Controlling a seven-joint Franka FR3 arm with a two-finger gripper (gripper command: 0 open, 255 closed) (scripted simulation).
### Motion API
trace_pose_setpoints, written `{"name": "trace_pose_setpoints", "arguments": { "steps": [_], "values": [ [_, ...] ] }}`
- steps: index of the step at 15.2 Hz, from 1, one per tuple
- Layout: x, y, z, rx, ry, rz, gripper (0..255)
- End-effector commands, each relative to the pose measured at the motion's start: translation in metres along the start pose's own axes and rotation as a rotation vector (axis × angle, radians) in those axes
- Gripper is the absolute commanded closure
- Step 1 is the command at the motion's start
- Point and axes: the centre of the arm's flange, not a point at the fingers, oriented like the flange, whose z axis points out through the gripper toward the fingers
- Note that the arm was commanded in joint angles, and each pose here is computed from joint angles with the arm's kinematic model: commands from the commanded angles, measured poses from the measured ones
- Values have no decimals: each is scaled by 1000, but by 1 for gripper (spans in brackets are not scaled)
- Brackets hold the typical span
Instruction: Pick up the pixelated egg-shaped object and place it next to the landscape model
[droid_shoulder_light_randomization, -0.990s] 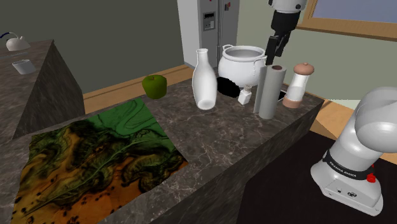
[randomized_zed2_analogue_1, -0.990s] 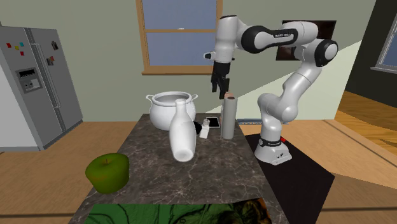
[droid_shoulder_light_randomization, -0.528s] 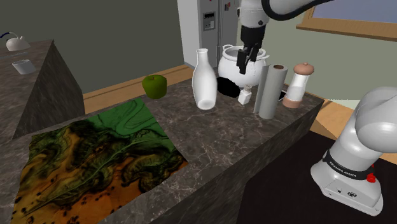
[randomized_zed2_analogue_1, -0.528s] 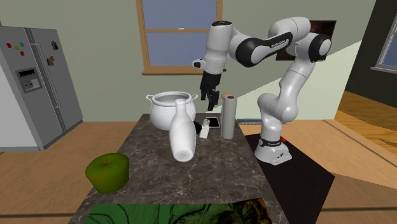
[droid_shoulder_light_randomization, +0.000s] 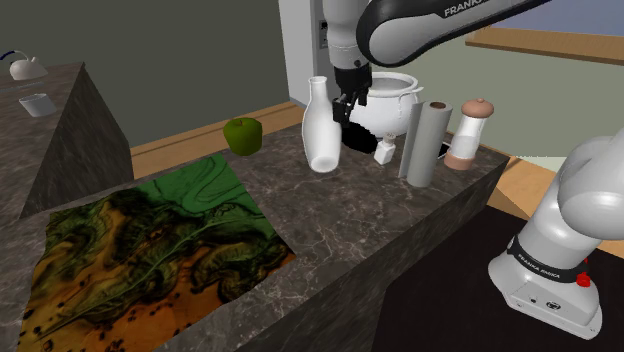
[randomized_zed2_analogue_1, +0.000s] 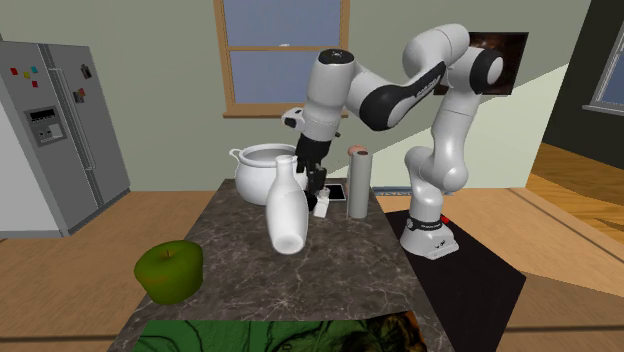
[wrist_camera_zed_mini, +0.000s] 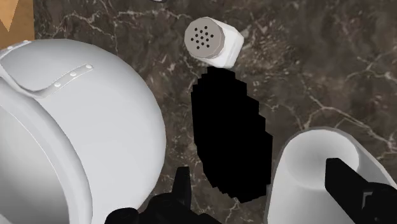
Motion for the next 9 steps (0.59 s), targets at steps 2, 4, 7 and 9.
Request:
{"name": "trace_pose_setpoints", "arguments": {
  "steps": [2,4,7,9],
  "values": [
    [3,-5,15,-6,2,-2,0],
    [4,-5,25,-6,2,-2,0],
    [3,-5,39,-6,2,-2,0],
    [4,-5,39,-6,2,-2,0]
  ]
}}
